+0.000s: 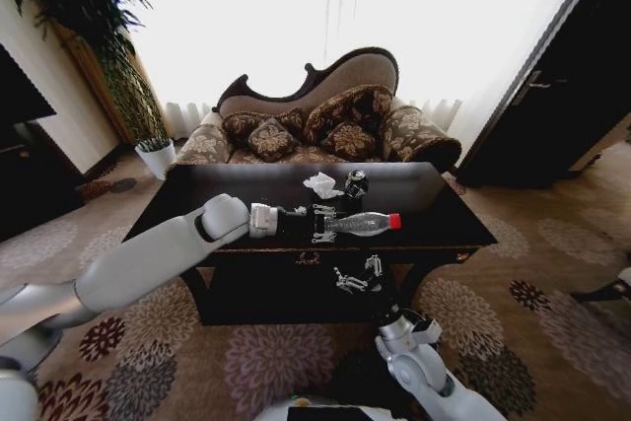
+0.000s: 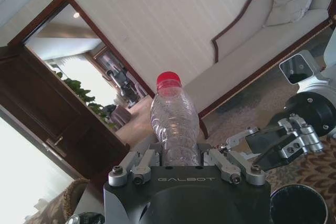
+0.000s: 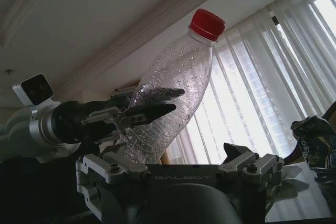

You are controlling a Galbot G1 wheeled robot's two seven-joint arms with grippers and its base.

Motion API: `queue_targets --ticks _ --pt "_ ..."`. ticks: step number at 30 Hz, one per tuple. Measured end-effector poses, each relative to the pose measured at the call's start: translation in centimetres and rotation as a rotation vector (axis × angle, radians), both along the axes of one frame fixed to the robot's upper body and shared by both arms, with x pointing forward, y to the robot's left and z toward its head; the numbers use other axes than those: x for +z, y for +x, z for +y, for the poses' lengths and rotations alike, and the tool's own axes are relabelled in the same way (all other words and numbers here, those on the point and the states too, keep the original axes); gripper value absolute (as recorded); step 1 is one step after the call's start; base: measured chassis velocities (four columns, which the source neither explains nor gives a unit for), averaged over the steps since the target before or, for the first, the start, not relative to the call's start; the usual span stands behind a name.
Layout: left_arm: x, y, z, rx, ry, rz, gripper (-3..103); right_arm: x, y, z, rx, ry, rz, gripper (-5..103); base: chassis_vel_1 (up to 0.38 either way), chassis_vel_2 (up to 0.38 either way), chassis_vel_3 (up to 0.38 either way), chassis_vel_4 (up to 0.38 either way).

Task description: Move to the front of the table and place the trash on the table into the trash bin.

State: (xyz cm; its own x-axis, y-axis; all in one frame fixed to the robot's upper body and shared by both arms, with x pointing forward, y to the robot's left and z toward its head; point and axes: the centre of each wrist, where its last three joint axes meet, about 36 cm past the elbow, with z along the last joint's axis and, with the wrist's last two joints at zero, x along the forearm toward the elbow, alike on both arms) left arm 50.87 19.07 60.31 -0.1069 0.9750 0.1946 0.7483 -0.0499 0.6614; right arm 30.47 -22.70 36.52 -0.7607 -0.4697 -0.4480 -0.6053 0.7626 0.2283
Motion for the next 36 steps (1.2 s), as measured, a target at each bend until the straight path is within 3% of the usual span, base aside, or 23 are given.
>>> queue_targets --ticks 12,19,25,36 --pt "0.3 -2.1 2.5 0.013 0.001 -0.069 31 -1.1 -0.6 0.9 -0.008 0.014 0.019 100 0.000 0.000 0.000 0.000" --pt "-2.0 -4.6 3.6 0.028 0.003 -0.089 31 -0.1 0.2 0.3 -0.067 0.115 0.067 100 0.000 0.000 0.000 0.000" --pt "-1.9 -4.8 4.3 0.048 0.011 -0.163 31 0.6 0.0 1.1 -0.074 0.223 0.129 100 0.000 0.000 0.000 0.000" --pt "-2.6 -5.0 4.8 0.065 0.013 -0.175 31 1.0 0.2 2.0 -0.066 0.314 0.178 100 0.000 0.000 0.000 0.000"
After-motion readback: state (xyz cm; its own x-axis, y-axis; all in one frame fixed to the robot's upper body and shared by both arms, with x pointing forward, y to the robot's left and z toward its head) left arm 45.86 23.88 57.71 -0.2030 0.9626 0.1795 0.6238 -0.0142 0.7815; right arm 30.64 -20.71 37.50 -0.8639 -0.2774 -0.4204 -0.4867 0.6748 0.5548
